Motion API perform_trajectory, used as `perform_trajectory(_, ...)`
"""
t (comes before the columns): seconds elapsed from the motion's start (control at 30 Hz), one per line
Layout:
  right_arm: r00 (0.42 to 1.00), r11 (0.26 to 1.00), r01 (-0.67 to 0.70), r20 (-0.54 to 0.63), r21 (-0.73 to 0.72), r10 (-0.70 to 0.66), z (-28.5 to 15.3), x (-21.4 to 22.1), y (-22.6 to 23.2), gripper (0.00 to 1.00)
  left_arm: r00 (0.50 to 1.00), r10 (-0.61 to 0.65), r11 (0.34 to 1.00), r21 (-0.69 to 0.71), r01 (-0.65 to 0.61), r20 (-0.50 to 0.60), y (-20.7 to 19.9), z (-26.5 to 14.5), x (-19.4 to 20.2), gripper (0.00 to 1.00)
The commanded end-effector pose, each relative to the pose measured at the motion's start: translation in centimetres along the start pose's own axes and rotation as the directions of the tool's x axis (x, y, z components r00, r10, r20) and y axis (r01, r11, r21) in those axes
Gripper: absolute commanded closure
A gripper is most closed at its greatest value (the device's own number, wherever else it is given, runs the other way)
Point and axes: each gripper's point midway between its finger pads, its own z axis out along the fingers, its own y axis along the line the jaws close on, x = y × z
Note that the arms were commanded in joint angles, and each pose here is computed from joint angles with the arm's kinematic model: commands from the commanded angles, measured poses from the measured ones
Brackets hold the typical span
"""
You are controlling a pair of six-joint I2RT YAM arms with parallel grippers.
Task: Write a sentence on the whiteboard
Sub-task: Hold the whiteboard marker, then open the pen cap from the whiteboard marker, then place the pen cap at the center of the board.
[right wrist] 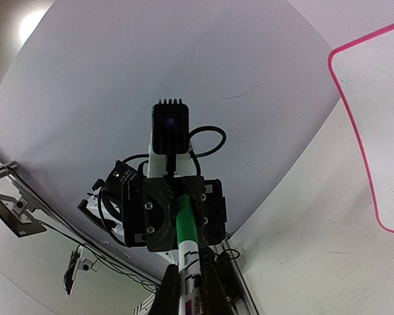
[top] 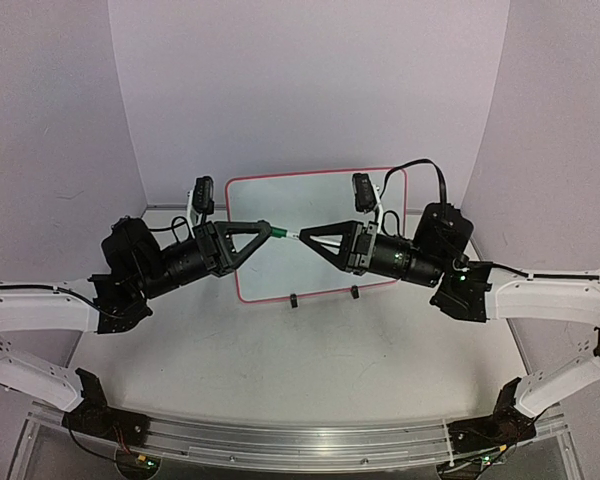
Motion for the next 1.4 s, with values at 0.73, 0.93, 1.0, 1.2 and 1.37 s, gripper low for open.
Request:
perform_trajectory(0.73,0.998,0.997,0.054,0.03,0.059,-0.056,-3.0,0.5,-0.5,1.0,0.991,-0.021,0.903,-0.423,0.076,0.132,7.8,-6.3,-4.2,1.0)
perform_trajectory(0.93,0.994,0.975,0.109,-0.037,0.196,-0.103,-3.6,0.9,-2.2,1.0,0.988,-0.145,0.681,-0.73,0.059,-0.055,14.9,-12.0,2.0,1.0)
perform_trajectory(1.0,0.992,0.963,0.122,-0.05,0.239,-0.113,-3.8,0.8,-2.7,1.0,0.979,-0.178,0.63,-0.776,0.037,-0.098,16.2,-13.4,3.4,1.0)
perform_trajectory(1.2,0.991,0.94,0.121,-0.093,0.319,-0.096,-4.1,1.7,-4.6,1.0,0.934,-0.279,0.534,-0.844,-0.041,-0.222,20.0,-15.1,7.0,1.0)
perform_trajectory(1.37,0.991,0.934,0.096,-0.119,0.345,-0.058,-3.9,3.0,-6.1,1.0,0.904,-0.337,0.509,-0.858,-0.061,-0.264,22.8,-14.9,8.6,1.0)
